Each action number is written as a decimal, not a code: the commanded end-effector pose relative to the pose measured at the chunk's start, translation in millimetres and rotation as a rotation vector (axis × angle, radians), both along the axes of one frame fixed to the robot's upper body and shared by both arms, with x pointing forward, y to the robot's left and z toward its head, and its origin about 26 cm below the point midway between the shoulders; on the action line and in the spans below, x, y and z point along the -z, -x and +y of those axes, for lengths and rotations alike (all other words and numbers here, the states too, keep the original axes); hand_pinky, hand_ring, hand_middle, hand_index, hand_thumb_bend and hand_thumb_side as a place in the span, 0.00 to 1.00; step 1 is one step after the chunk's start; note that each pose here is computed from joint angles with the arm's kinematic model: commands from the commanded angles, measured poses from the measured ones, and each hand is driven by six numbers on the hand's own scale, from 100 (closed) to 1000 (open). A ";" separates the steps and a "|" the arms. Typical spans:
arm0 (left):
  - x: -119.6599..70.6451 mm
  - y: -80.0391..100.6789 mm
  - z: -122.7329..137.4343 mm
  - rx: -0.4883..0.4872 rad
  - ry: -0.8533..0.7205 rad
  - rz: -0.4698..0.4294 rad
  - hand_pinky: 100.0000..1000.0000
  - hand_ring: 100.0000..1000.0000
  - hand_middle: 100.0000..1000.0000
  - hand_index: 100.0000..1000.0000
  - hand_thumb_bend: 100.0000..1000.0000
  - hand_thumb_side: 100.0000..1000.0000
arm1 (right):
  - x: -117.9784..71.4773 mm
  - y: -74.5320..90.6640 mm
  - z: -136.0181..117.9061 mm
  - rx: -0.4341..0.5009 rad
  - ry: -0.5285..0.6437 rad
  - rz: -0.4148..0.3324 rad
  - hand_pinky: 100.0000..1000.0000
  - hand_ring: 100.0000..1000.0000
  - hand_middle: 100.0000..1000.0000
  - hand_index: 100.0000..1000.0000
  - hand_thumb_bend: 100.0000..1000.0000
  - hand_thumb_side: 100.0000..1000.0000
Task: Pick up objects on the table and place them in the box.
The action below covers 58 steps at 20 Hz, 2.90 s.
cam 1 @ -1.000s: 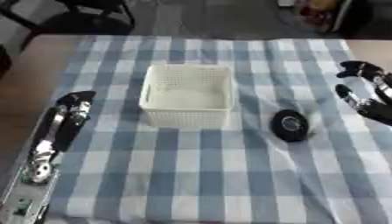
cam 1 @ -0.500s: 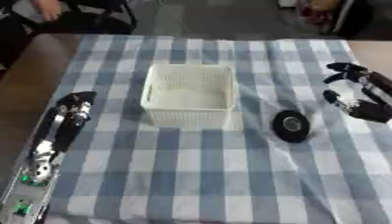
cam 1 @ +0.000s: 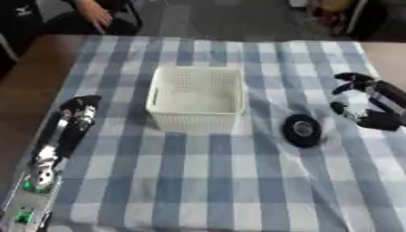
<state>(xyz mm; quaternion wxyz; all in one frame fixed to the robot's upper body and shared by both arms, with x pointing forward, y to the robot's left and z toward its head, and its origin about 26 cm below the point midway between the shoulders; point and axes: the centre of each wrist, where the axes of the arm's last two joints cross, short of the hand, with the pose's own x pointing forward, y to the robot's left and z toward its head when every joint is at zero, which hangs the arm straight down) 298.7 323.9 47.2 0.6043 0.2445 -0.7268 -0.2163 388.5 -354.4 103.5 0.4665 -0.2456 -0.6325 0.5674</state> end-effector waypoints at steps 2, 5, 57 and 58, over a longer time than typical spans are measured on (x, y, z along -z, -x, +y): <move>-6.2 -1.9 0.6 0.009 -0.012 -0.016 0.58 0.75 0.76 0.81 0.23 1.00 | -4.5 -7.1 4.9 -0.020 0.015 -0.010 1.00 0.97 0.94 0.76 0.30 0.82; -5.9 -1.9 0.5 0.011 -0.013 -0.013 0.58 0.75 0.76 0.81 0.23 1.00 | 1.4 -9.4 9.2 -0.033 0.034 0.009 1.00 0.97 0.94 0.76 0.29 0.81; 0.3 0.6 2.5 0.021 -0.029 0.018 0.59 0.76 0.77 0.81 0.20 1.00 | 0.4 -26.8 24.7 -0.248 0.280 0.107 1.00 0.99 0.95 0.76 0.28 0.79; 0.4 0.6 2.7 0.021 -0.029 0.018 0.59 0.76 0.77 0.81 0.19 1.00 | -1.8 -26.6 24.5 -0.249 0.280 0.103 1.00 0.99 0.95 0.76 0.28 0.79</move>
